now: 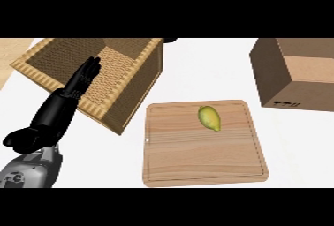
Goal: Pick the cupcake from the cutting board and place it in the cardboard box
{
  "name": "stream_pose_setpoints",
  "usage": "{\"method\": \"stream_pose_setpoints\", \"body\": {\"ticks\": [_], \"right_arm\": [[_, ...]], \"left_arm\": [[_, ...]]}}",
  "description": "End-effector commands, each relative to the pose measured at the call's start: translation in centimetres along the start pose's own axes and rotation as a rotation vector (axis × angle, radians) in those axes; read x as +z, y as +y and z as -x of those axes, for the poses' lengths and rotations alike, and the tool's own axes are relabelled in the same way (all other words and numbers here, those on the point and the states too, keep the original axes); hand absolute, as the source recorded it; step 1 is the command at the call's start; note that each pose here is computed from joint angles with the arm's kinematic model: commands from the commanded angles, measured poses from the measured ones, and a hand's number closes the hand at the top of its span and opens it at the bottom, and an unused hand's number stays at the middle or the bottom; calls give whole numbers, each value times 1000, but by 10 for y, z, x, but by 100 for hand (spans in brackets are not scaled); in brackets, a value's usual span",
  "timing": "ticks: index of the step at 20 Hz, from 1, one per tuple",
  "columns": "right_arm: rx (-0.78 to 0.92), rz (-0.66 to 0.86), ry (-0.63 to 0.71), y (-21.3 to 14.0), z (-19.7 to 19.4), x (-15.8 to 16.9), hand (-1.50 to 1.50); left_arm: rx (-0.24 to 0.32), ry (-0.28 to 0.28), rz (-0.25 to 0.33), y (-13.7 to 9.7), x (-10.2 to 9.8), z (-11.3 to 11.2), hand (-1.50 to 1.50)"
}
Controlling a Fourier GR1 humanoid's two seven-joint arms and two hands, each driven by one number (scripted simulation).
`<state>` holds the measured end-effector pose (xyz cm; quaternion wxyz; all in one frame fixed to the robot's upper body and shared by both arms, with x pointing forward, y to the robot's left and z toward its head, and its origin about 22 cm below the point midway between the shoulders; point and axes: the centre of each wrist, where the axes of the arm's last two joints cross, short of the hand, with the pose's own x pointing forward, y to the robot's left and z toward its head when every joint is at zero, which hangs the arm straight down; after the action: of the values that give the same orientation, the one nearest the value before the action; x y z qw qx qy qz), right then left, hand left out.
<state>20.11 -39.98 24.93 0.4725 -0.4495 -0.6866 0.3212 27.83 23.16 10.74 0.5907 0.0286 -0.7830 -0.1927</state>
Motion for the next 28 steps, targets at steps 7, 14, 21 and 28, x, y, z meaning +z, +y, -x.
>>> {"method": "stream_pose_setpoints", "body": {"ticks": [7,14,21,28], "right_arm": [[-31,22,74,-11,8,-40,150],[-40,77,148,-16,30,-71,150],[77,29,160,19,44,-92,150],[100,-28,190,76,72,-98,150]], "left_arm": [[78,168,114,-50,-6,30,0],[78,155,138,-48,-4,33,0],[88,141,137,-42,-12,33,0],[83,130,129,-41,-19,32,0]]}}
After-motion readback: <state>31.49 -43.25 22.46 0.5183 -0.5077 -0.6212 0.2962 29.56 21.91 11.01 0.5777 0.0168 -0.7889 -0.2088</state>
